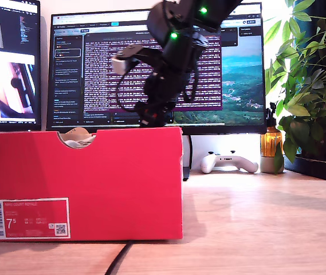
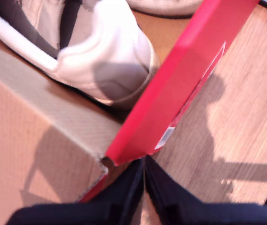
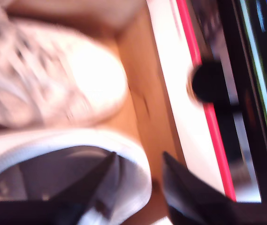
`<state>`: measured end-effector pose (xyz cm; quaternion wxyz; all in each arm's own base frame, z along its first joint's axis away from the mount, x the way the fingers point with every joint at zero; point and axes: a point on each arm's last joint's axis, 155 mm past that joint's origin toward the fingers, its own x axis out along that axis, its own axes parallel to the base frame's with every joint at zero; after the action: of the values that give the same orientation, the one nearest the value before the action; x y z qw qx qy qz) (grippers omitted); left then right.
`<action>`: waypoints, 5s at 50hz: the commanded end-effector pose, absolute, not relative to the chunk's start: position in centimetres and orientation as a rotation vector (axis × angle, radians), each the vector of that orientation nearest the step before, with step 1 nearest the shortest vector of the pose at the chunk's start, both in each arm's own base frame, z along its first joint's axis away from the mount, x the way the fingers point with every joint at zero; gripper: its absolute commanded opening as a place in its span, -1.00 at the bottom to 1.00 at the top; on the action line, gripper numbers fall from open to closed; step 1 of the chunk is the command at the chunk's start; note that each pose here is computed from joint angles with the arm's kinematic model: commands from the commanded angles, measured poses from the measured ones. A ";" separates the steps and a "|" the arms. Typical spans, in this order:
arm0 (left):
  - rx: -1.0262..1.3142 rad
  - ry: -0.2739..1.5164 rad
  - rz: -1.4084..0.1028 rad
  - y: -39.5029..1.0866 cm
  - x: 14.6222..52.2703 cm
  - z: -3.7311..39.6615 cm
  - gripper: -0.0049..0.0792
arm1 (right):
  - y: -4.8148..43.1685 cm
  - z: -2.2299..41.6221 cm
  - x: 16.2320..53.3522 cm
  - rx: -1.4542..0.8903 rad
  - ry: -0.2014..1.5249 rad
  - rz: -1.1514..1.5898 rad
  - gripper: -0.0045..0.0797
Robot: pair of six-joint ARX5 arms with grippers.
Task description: Pack the white shoes by picking the first shoe and placing it inside the red shoebox, left side, then picking and rotating the second shoe and placing it in the shoebox
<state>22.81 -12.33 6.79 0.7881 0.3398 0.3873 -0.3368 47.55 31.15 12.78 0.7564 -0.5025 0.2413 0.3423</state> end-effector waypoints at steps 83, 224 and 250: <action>0.261 0.337 -0.603 -14.8 25.9 21.0 -0.93 | 16.3 17.1 43.2 -0.422 0.878 0.430 -0.92; 0.010 0.081 -0.332 -5.7 27.8 15.4 -0.93 | 0.8 13.1 27.7 -0.080 0.224 -0.058 -0.92; 0.009 0.075 -0.366 -6.5 27.6 15.5 -0.93 | -3.5 9.0 26.2 -0.037 0.316 -0.215 -0.92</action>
<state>27.85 -6.27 16.15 0.9835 0.0058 0.0352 -0.1774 26.25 -3.29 9.33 0.9817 -0.0272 0.1582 -0.1021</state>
